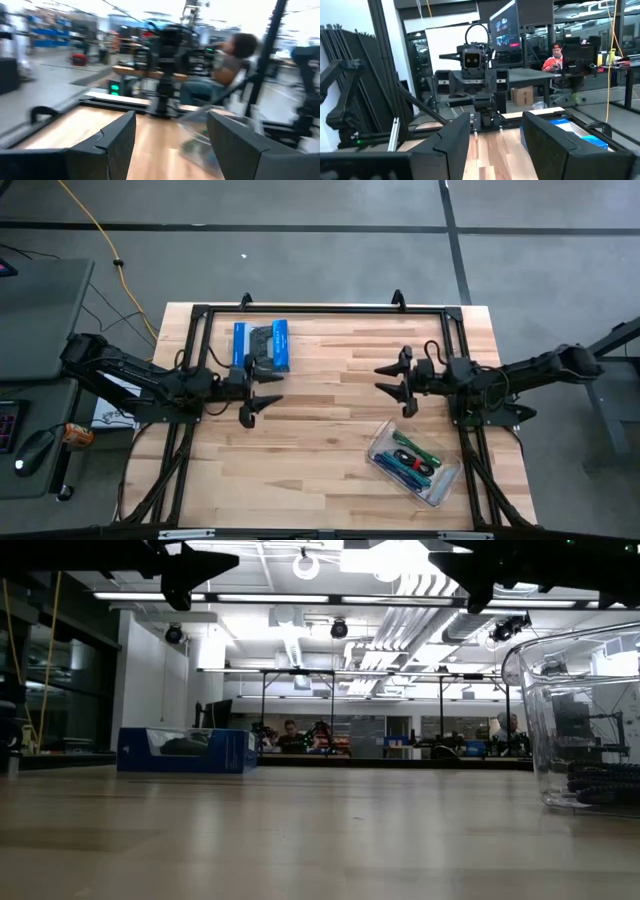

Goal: Pick and place USB-C Cables
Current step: Return to Home Position

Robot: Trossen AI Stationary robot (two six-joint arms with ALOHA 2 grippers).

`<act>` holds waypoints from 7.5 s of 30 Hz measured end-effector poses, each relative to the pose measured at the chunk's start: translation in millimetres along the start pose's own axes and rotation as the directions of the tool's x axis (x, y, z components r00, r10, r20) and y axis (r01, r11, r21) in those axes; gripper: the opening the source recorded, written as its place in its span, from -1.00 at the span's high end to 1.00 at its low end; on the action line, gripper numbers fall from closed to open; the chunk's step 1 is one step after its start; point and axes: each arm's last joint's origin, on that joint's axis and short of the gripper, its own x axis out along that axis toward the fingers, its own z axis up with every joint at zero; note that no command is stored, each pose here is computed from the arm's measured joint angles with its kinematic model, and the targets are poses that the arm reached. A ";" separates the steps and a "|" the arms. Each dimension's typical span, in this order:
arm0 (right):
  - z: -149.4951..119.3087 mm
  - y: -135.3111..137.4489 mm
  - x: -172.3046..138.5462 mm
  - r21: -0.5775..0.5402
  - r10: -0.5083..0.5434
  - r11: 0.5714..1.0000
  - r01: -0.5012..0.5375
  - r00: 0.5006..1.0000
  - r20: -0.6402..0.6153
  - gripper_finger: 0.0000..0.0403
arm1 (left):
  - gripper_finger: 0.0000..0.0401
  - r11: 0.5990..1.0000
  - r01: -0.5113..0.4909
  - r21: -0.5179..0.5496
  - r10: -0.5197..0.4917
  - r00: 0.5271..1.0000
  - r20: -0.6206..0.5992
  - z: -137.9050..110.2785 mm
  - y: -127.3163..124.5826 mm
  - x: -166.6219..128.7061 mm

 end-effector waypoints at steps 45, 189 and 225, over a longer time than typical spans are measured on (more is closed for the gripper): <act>-9.6 0.3 0.5 0.106 -0.015 0.994 0.026 0.995 -0.099 0.15 | 0.97 0.995 -0.035 0.094 0.031 0.998 0.049 30.4 30.8 -71.1; -54.2 -8.2 -99.2 0.164 0.076 0.985 -0.047 0.982 -0.173 0.98 | 1.00 0.988 0.122 0.096 -0.106 0.981 -0.162 -59.8 46.1 -89.5; -54.4 -8.2 -99.1 0.164 0.077 0.985 -0.048 0.982 -0.174 0.98 | 1.00 0.988 0.122 0.096 -0.105 0.981 -0.163 -59.9 46.2 -89.5</act>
